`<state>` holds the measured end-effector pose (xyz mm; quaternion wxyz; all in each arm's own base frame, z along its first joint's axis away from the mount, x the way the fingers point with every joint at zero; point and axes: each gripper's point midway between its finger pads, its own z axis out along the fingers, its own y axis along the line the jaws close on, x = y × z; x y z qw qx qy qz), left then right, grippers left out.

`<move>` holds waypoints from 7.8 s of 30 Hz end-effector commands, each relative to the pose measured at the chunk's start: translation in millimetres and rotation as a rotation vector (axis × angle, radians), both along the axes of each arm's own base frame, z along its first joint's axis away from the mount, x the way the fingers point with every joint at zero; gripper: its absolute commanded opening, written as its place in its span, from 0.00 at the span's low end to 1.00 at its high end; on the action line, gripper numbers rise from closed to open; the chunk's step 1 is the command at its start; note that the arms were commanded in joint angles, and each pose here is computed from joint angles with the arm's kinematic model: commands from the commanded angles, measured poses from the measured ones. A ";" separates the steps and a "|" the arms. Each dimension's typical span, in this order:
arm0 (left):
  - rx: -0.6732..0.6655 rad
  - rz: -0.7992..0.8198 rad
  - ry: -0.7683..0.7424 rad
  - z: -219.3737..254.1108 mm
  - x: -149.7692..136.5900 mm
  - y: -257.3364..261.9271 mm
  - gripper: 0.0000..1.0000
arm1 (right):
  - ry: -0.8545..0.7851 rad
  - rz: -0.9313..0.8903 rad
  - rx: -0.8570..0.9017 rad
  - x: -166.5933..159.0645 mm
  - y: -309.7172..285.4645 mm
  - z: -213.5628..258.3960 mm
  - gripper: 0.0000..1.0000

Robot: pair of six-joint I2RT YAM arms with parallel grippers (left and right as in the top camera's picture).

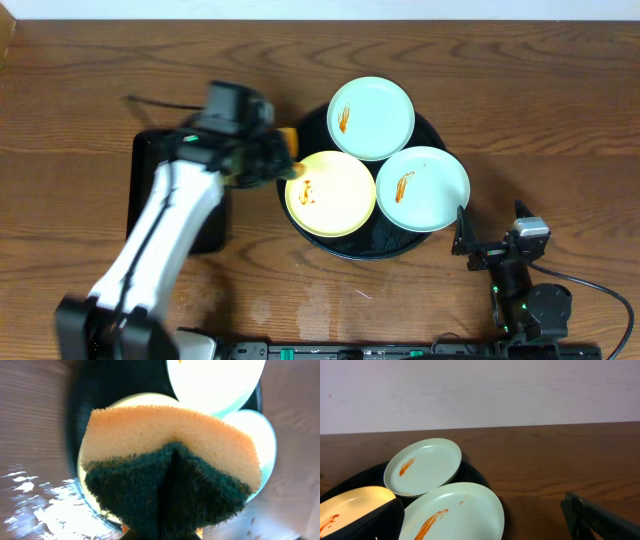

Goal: Clean dirty plates on tray and stack at the side

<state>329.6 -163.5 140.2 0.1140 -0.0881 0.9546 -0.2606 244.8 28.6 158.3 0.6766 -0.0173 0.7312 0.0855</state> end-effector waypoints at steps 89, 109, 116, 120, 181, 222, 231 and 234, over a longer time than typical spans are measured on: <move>0.370 0.462 0.232 28.4 -63.8 175.4 0.68 | 0.798 0.460 0.177 87.7 106.3 127.6 0.69; 0.371 0.463 0.248 27.8 -67.5 175.1 0.73 | 1.137 0.219 -0.130 129.8 194.2 -68.4 0.93; 0.372 0.461 0.252 27.7 -68.6 175.0 0.73 | 1.208 0.232 -0.179 125.1 203.9 -109.5 0.51; 0.372 0.462 0.251 27.7 -68.5 175.0 0.73 | 1.231 0.220 -0.208 120.7 202.1 -120.6 0.55; 0.239 -0.080 0.140 -61.0 -7.0 6.0 0.67 | 1.254 0.218 -0.283 107.6 193.0 -153.8 0.01; 0.225 -0.245 0.138 -106.5 5.3 -24.7 0.52 | 1.277 0.235 -0.300 101.9 190.8 -155.0 0.02; 0.256 -0.257 0.105 -101.3 5.2 -24.7 0.59 | 1.276 0.235 -0.299 102.2 191.0 -155.0 0.02; 0.260 -0.306 0.084 -101.8 1.7 -34.3 0.64 | 1.275 0.235 -0.299 102.4 191.1 -154.9 0.03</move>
